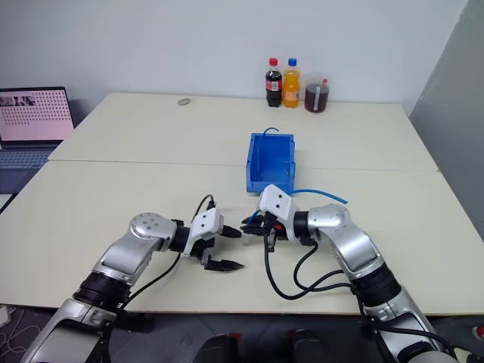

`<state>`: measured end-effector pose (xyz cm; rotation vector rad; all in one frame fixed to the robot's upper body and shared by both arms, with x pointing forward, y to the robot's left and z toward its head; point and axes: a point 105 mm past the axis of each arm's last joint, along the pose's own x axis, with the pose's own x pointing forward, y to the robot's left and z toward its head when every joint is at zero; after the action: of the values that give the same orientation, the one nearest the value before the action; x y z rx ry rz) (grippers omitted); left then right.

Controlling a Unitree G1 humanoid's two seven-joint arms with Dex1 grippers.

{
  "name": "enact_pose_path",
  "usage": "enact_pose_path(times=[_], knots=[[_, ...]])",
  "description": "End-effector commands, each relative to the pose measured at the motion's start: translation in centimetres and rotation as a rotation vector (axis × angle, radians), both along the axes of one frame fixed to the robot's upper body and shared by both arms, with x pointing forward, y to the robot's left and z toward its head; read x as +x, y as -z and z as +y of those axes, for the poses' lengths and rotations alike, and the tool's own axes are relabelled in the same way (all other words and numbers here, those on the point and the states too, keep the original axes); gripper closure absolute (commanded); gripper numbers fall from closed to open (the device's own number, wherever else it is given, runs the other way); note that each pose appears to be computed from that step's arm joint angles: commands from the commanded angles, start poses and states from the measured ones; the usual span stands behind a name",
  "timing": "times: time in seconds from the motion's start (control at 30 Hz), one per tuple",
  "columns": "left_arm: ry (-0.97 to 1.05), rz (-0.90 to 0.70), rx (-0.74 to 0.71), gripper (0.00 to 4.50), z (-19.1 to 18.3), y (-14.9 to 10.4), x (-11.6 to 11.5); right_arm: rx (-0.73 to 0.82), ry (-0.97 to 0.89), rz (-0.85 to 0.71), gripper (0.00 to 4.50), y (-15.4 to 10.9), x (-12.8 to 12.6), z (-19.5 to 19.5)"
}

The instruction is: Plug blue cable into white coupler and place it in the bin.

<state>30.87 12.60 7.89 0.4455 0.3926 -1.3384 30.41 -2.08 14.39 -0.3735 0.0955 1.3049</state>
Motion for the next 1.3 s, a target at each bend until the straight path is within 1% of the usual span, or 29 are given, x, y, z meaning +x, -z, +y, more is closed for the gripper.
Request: enact_pose_path(times=[0.03, 0.1, 0.17, 0.23, 0.3, 0.37, 0.43, 0.57, 0.6, 0.63, 0.7, 0.73, 0.8, 0.83, 0.93, 1.03, 1.1, 1.13, 1.23, 1.3], knots=[[-0.083, -0.086, -0.075, 0.00, 0.3, -2.6, 0.7, 0.069, 0.008, -0.045, 4.40, -2.8, -0.5, -1.0], [-0.170, -0.140, -0.120, 0.00, 0.5, -3.9, 1.6, 0.098, 0.031, -0.057, 4.40, -4.1, -0.4, -1.9], [-0.274, -0.209, -0.159, 0.00, 0.7, -5.5, 2.8, 0.168, 0.075, -0.071, 4.40, -6.3, 0.4, -2.7], [-0.385, -0.273, -0.184, 0.00, 1.1, -6.9, 4.1, 0.241, 0.133, -0.090, 4.40, -8.5, 1.9, -3.1], [-0.458, -0.305, -0.219, 0.00, 1.2, -8.3, 4.9, 0.285, 0.173, -0.082, 4.40, -10.1, 3.7, -3.2], [-0.485, -0.316, -0.238, 0.00, 1.0, -9.2, 5.1, 0.293, 0.198, -0.076, 4.40, -11.0, 5.5, -3.1], [-0.494, -0.328, -0.248, 0.00, 0.7, -10.0, 5.2, 0.304, 0.254, -0.066, 4.40, -11.7, 7.9, -3.0], [-0.498, -0.333, -0.265, 0.00, 0.3, -10.8, 5.3, 0.231, 0.380, -0.032, 4.40, -11.1, 12.4, -2.8], [-0.498, -0.334, -0.263, 0.00, 0.3, -10.7, 5.3, 0.207, 0.391, -0.026, 3.70, -10.9, 13.0, -2.7], [-0.499, -0.335, -0.258, 0.00, 0.3, -10.7, 5.3, 0.173, 0.406, -0.023, 3.58, -10.6, 13.6, -2.6], [-0.502, -0.337, -0.253, 0.00, 0.4, -10.4, 5.3, 0.094, 0.401, -0.024, 3.02, -10.1, 14.1, -2.8], [-0.503, -0.336, -0.253, 0.00, 0.4, -10.3, 5.2, 0.070, 0.397, -0.024, 2.88, -10.0, 14.2, -2.9], [-0.496, -0.329, -0.255, 0.00, 0.6, -10.2, 5.1, -0.015, 0.379, -0.041, 2.38, -9.8, 14.3, -3.7], [-0.494, -0.329, -0.255, 0.00, 0.7, -10.2, 5.0, -0.053, 0.365, -0.045, 2.09, -9.6, 14.2, -4.1], [-0.512, -0.328, -0.251, 0.00, 1.2, -10.0, 5.3, -0.156, 0.311, -0.043, 1.40, -9.3, 13.8, -5.8], [-0.544, -0.320, -0.256, 0.00, 2.0, -9.9, 5.7, -0.247, 0.265, -0.047, 0.53, -8.9, 13.2, -7.5], [-0.559, -0.322, -0.243, 0.00, 2.7, -9.7, 6.0, -0.287, 0.235, -0.038, 0.15, -8.7, 12.7, -8.6], [-0.573, -0.320, -0.240, 0.00, 3.1, -9.6, 6.2, -0.304, 0.220, -0.032, 0.05, -8.6, 12.3, -9.3], [-0.595, -0.312, -0.231, 0.00, 3.9, -9.3, 6.6, -0.347, 0.175, -0.012, 0.05, -7.8, 11.1, -11.0], [-0.608, -0.332, -0.228, 0.00, 4.5, -9.5, 6.7, -0.376, 0.158, -0.004, 0.05, -6.5, 9.9, -12.4]])
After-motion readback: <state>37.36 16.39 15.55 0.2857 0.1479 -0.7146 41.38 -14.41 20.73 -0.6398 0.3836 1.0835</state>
